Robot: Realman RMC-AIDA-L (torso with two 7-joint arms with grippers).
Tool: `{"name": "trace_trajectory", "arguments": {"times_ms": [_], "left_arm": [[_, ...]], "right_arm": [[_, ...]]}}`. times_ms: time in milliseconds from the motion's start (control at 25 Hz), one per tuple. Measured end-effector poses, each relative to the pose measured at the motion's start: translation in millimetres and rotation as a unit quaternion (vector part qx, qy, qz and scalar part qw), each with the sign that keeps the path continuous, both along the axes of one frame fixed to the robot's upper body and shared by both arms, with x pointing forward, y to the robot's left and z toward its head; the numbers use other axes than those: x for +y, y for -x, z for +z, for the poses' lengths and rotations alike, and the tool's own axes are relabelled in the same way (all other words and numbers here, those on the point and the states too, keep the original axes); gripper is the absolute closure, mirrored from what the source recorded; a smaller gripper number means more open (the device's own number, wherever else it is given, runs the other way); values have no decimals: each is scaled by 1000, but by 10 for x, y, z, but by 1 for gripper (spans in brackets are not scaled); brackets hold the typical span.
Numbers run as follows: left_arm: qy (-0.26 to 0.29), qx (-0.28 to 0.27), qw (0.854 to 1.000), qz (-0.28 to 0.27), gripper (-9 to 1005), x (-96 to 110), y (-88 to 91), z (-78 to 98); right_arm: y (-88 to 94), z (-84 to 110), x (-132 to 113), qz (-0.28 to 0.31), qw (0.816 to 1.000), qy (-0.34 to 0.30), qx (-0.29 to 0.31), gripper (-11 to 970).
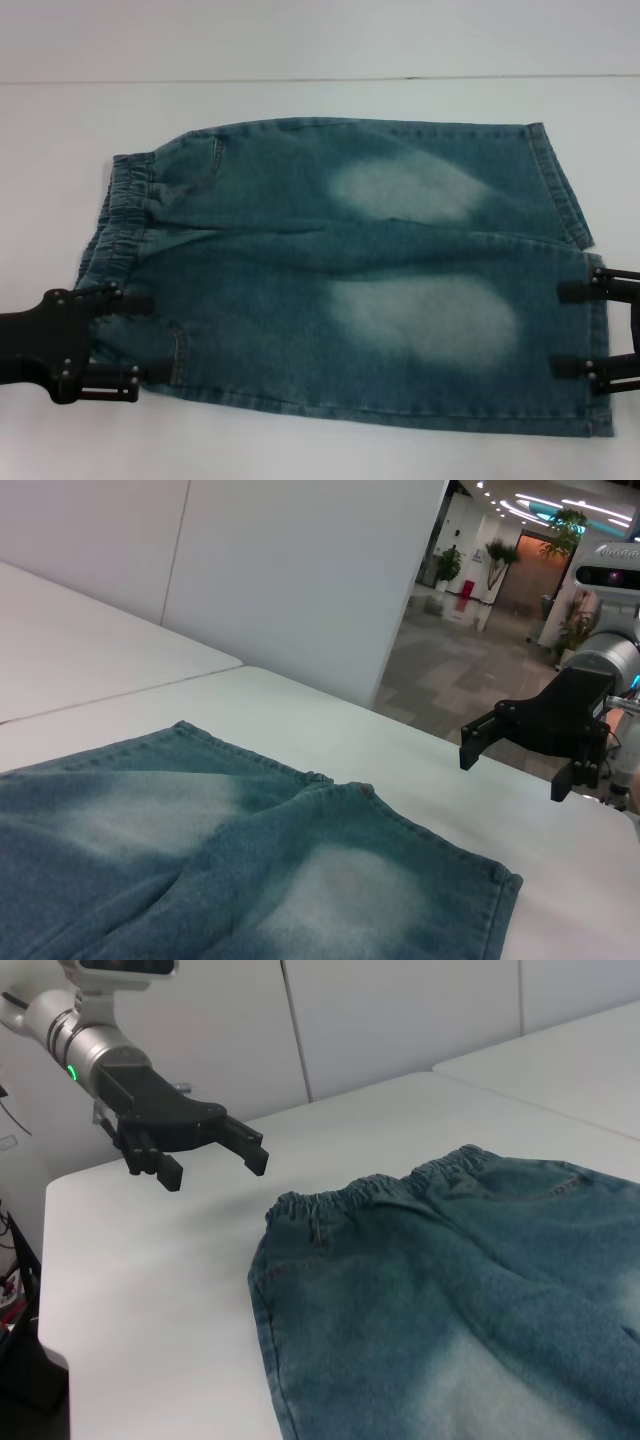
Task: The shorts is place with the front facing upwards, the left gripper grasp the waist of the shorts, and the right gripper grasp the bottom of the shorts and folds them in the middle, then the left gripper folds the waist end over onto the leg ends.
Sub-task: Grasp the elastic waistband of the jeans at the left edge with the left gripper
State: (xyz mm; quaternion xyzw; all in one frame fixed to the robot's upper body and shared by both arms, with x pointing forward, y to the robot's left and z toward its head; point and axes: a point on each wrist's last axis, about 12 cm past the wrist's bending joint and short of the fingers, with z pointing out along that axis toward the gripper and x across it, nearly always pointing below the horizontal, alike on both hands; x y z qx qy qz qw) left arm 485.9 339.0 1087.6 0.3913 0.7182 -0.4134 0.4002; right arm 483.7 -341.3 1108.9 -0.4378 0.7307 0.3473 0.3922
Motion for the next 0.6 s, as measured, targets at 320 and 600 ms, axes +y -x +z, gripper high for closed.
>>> {"name": "trace_trajectory", "arguments": {"times_ms": [320,600], "left_arm": [[0,1,1000,0,67,0,-5,4],[-17,9,1000,23,70,50,-52,12]], "right_arm": [[-3,-2,14,5,1000,2,1,22],[-2,-4,19,5,1000,1,1,29]]}}
